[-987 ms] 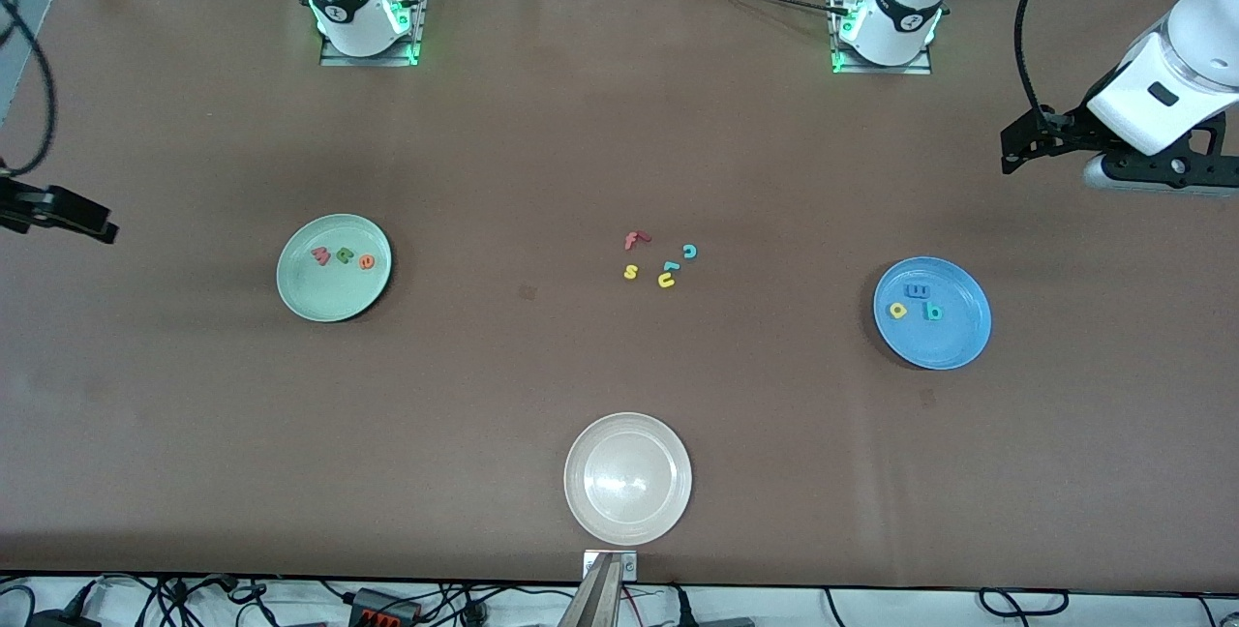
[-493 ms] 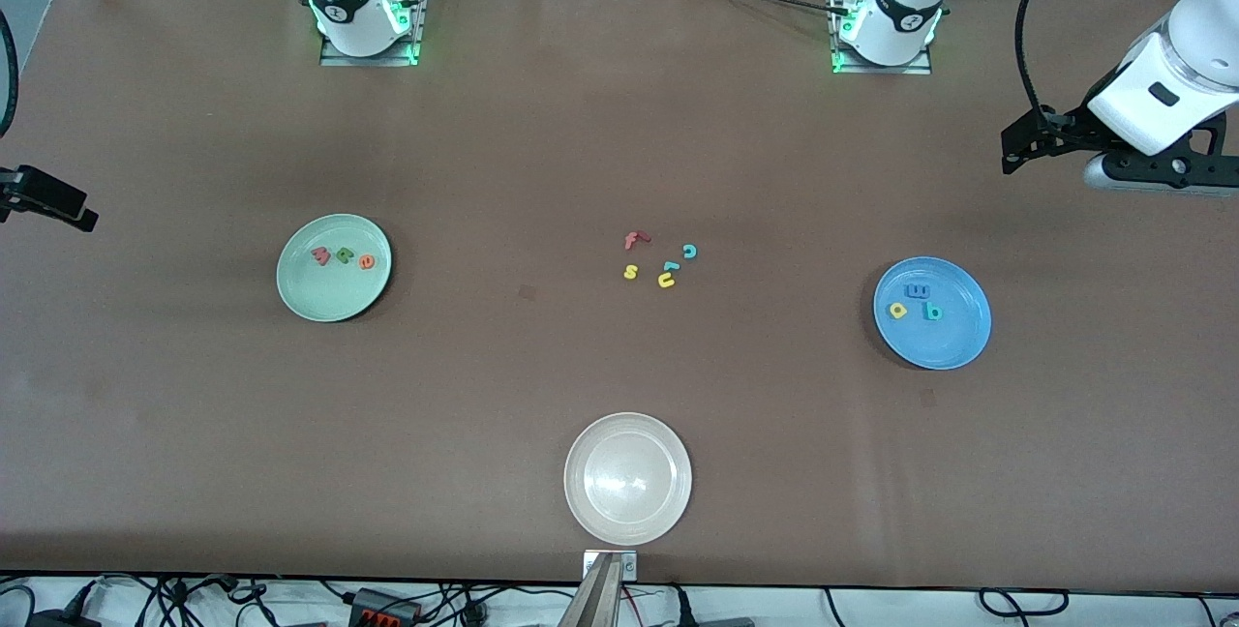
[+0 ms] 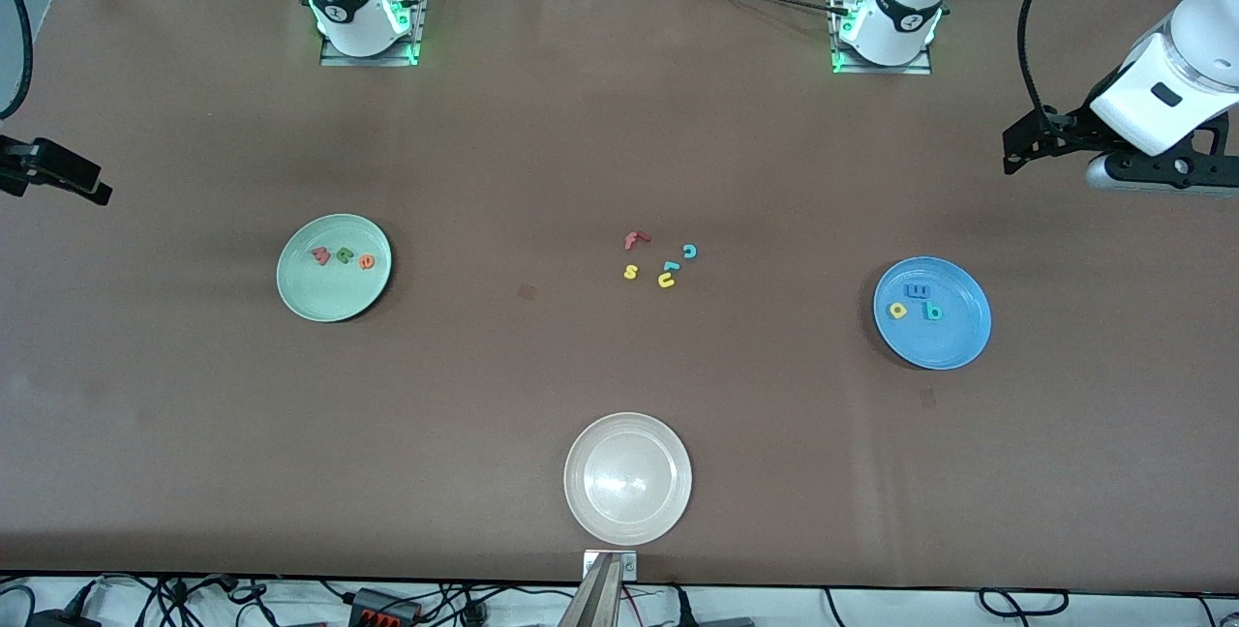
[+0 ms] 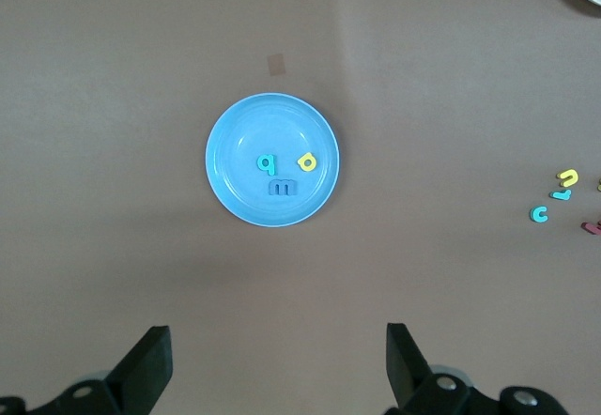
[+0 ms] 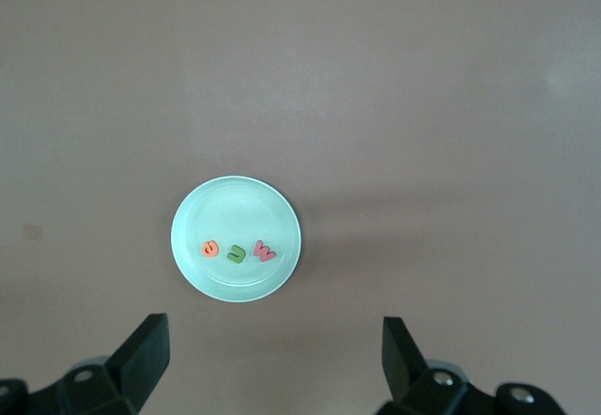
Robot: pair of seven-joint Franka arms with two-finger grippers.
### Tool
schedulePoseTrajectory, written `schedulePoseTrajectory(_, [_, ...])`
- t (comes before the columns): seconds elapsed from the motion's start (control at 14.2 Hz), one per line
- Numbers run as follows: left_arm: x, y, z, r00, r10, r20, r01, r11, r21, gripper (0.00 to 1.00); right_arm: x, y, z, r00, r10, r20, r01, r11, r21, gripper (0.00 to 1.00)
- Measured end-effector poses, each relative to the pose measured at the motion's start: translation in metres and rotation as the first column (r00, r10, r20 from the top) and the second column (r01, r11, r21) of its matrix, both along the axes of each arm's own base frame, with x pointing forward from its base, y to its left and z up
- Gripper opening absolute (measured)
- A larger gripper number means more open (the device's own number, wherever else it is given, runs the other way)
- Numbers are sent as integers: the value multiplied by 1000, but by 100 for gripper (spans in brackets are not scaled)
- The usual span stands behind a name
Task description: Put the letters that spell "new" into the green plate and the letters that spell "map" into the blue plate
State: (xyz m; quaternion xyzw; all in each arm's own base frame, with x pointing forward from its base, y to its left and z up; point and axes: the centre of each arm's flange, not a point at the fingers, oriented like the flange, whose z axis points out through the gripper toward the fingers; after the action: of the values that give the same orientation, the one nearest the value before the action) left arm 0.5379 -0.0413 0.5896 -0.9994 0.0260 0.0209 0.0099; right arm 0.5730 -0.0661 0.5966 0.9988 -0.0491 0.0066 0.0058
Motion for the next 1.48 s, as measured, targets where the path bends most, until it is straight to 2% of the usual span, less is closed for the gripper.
schedulePoseTrajectory(0.28, [0, 2, 0, 1000, 4, 0, -4, 1000, 0, 100, -6, -1, -3, 1000, 1, 6, -1, 1000, -4, 100])
schedulePoseTrajectory(1.48, [0, 3, 0, 1000, 7, 0, -7, 1000, 0, 100, -5, -3, -6, 1000, 1, 8, -1, 1000, -18, 100])
